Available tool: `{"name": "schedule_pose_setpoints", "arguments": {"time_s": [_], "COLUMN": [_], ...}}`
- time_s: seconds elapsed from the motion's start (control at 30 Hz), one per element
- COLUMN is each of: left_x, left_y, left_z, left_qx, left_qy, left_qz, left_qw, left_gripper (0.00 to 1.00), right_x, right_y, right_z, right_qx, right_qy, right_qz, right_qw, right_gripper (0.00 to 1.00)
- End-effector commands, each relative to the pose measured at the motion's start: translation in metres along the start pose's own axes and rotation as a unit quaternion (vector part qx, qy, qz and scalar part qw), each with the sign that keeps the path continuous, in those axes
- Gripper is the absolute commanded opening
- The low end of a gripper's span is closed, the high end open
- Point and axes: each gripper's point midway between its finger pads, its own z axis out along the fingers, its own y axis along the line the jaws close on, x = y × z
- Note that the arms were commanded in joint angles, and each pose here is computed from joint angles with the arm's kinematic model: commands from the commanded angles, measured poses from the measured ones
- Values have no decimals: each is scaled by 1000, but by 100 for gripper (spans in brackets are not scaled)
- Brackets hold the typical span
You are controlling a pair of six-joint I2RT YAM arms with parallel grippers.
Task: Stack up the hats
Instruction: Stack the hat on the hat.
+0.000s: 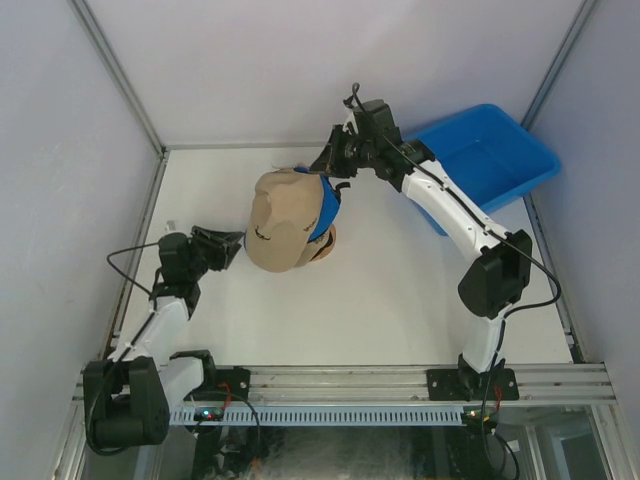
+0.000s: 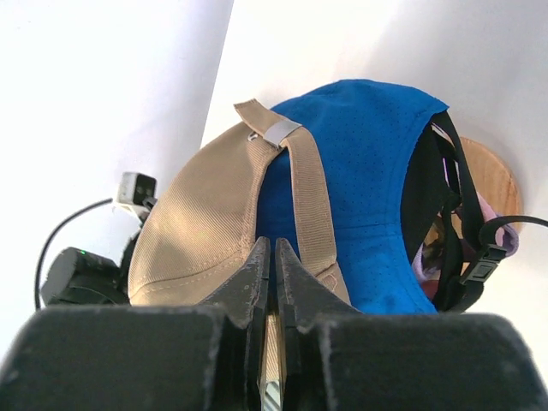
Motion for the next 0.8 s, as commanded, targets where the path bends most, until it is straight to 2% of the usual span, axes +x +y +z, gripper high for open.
{"name": "schedule_pose_setpoints", "arguments": {"time_s": [0.0, 0.43, 0.77], "left_x": [14, 50, 54], "left_y": [5, 17, 39], "left_z": [-10, -11, -19], "left_qx": [18, 17, -2], "left_qy": [12, 40, 20], "left_qz": [-10, -29, -41], "left_qw": [1000, 999, 999], "left_gripper": [46, 49, 52], "right_x": [-23, -18, -16], "right_y": [24, 22, 18], "right_z": [-9, -4, 2], "right_qx": [-35, -35, -34], "right_qy": [-44, -36, -29], "right_qz": [3, 6, 12], "right_qw": [998, 999, 999], "right_gripper": [0, 0, 0]}}
